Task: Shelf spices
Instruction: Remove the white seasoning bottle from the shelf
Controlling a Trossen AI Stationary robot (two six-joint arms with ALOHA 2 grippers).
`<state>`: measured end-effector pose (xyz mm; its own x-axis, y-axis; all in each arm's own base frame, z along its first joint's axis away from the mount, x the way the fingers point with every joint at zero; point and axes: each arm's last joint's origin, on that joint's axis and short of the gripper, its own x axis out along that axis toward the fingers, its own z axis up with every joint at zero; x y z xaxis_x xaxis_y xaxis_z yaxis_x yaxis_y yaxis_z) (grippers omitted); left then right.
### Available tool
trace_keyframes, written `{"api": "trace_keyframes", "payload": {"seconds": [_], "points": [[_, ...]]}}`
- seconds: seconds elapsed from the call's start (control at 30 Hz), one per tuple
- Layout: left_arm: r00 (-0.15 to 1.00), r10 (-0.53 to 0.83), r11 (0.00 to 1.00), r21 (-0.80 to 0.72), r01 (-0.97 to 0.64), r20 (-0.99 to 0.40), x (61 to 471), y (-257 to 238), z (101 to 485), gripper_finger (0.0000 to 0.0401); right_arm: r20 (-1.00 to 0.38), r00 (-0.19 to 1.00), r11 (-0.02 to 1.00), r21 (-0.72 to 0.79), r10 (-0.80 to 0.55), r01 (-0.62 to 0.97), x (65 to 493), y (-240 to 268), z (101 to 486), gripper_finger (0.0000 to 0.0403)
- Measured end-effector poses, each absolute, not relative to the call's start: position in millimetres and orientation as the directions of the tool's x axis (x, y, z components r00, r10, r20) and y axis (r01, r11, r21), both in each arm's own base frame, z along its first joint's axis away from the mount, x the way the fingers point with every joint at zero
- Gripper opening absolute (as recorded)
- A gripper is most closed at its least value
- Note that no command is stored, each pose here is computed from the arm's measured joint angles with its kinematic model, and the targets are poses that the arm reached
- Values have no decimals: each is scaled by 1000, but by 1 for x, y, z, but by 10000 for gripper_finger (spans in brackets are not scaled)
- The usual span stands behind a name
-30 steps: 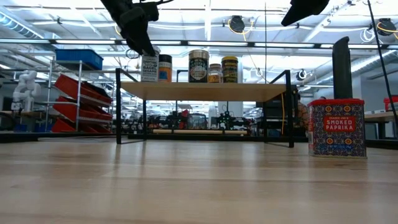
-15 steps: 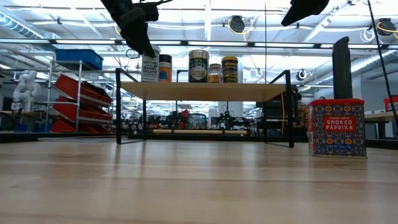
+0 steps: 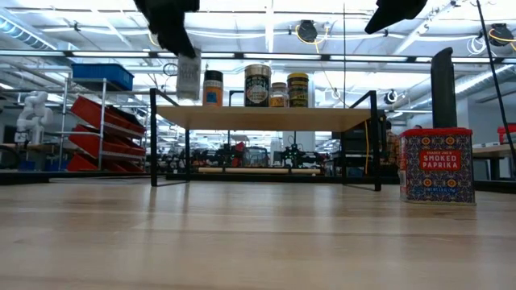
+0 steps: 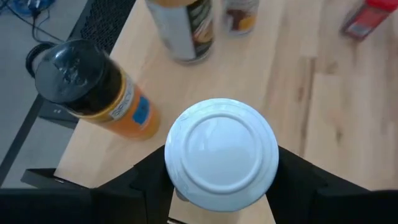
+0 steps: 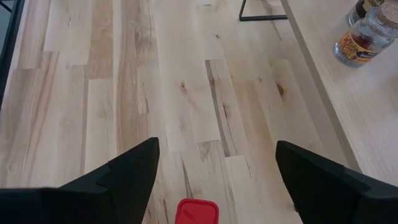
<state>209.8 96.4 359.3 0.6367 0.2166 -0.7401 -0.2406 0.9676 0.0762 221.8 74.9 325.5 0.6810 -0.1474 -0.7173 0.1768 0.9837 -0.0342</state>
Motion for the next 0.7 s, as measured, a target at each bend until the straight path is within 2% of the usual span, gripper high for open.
{"api": "trace_keyframes", "payload": {"seconds": [0.27,0.6,0.7], "points": [[686,113,979,-36,-200,-719,203,63,376,206,-717,681,985,-40,-147,171,222,75,326,311],[654,-74,968,-213,-136,-753,205,5,371,206,-717,681,984,-38,-147,172,222,75,326,311],[625,-78,965,-216,-149,-776,207,-13,361,206,-717,681,984,-37,-147,174,222,75,326,311]]}}
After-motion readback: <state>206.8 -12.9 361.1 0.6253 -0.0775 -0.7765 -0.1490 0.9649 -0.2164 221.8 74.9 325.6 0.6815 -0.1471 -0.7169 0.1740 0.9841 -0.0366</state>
